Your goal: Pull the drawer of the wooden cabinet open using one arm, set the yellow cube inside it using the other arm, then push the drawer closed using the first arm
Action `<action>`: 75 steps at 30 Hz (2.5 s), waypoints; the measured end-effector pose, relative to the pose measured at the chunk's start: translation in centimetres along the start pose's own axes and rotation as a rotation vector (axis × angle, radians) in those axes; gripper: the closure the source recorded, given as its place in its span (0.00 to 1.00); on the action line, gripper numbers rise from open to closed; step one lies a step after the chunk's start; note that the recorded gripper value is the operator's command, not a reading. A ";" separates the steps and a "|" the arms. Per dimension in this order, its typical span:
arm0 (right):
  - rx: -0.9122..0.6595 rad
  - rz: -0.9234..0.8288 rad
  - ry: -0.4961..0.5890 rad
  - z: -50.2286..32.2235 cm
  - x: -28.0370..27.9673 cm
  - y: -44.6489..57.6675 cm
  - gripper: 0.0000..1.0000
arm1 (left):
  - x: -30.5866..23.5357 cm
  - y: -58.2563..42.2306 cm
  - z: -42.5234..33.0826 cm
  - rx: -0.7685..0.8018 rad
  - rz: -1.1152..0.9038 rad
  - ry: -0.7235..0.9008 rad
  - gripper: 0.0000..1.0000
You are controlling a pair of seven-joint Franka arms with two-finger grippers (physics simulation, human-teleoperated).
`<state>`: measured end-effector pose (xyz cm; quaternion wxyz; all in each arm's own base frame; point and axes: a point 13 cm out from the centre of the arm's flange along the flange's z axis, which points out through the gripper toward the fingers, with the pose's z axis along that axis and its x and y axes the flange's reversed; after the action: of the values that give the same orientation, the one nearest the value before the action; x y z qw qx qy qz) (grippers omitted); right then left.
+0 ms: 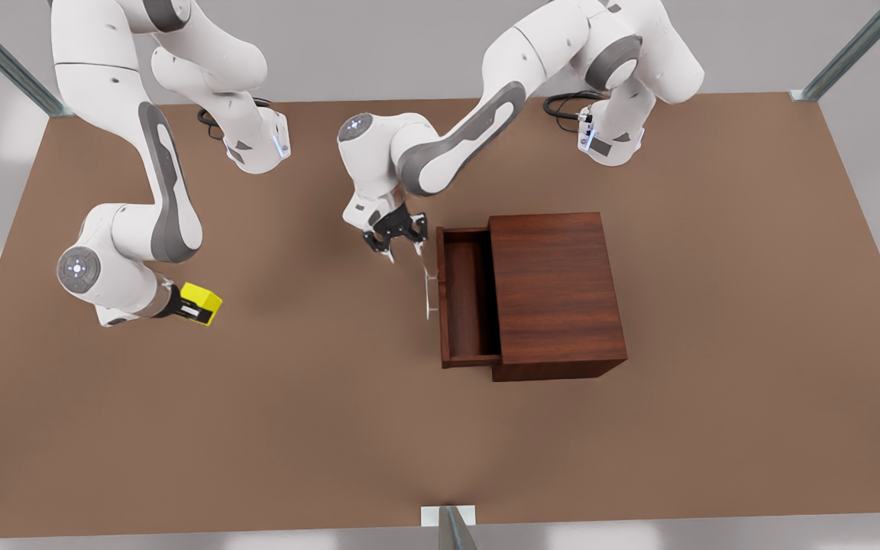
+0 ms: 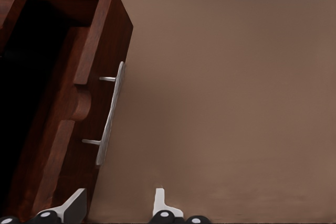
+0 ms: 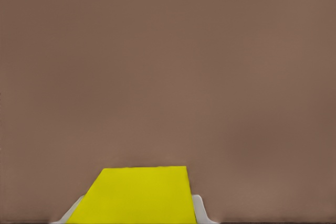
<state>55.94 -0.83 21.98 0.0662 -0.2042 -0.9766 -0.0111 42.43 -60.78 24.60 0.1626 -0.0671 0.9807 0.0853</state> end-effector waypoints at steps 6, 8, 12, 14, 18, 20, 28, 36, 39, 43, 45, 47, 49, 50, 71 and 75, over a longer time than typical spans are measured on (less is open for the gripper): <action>-0.019 -0.010 0.015 -3.8 1.7 6.1 0.30 | -6.2 8.7 -12.7 0.001 -0.124 0.092 0.00; -0.045 -0.018 0.019 -5.5 3.6 10.8 0.30 | -15.8 19.7 -13.4 -0.041 -0.270 0.166 0.00; -0.102 -0.022 0.011 -9.0 8.7 23.0 0.31 | -26.3 46.0 -5.1 -0.103 -0.535 0.423 0.00; -0.116 -0.002 0.021 -9.6 11.7 28.5 0.31 | -25.5 52.7 -2.9 -0.072 -0.547 0.481 0.00; -0.147 0.091 0.053 -9.3 17.2 38.2 0.31 | -29.5 55.4 -2.2 0.036 -0.457 0.459 0.00; -0.164 0.167 0.065 -9.0 18.8 41.7 0.31 | -29.8 55.7 -2.0 0.062 -0.394 0.461 0.00; -0.192 0.535 0.081 -5.9 20.5 49.4 0.30 | -29.3 55.4 -2.5 0.120 -0.160 0.459 0.00; -0.171 0.812 0.087 -1.5 22.9 52.6 0.30 | -29.1 55.3 -2.3 0.150 -0.010 0.457 0.00; -0.156 0.889 0.087 -0.2 23.9 53.0 0.00 | -29.0 55.3 -2.2 0.159 0.031 0.458 0.00; -0.154 0.983 0.079 0.0 23.7 53.0 0.00 | -29.0 55.3 -2.2 0.168 0.075 0.456 0.00; -0.169 1.039 0.056 -2.4 21.5 51.7 0.00 | -28.9 55.2 -2.2 0.173 0.094 0.455 0.00; -0.199 1.138 0.045 -7.4 15.6 47.7 0.00 | -28.9 55.2 -2.2 0.176 0.111 0.455 0.00; -0.210 1.254 0.035 -11.9 7.9 40.8 0.00 | -28.9 55.3 -2.1 0.179 0.124 0.454 0.00; -0.201 1.312 0.030 -13.6 3.7 36.2 0.00 | -28.8 55.4 -2.1 0.180 0.129 0.455 0.00; 0.063 0.400 -0.058 -11.1 -1.5 -2.2 0.00 | -9.4 13.4 -6.5 0.088 -0.234 0.458 1.00; 0.061 0.266 -0.068 -11.8 -2.1 -2.9 0.00 | -5.6 5.5 -4.0 0.110 -0.471 0.442 1.00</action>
<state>58.15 -4.93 33.45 0.0403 -0.3299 -0.9425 0.0343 45.62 -55.60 30.94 -0.0354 -0.2999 0.9530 -0.0243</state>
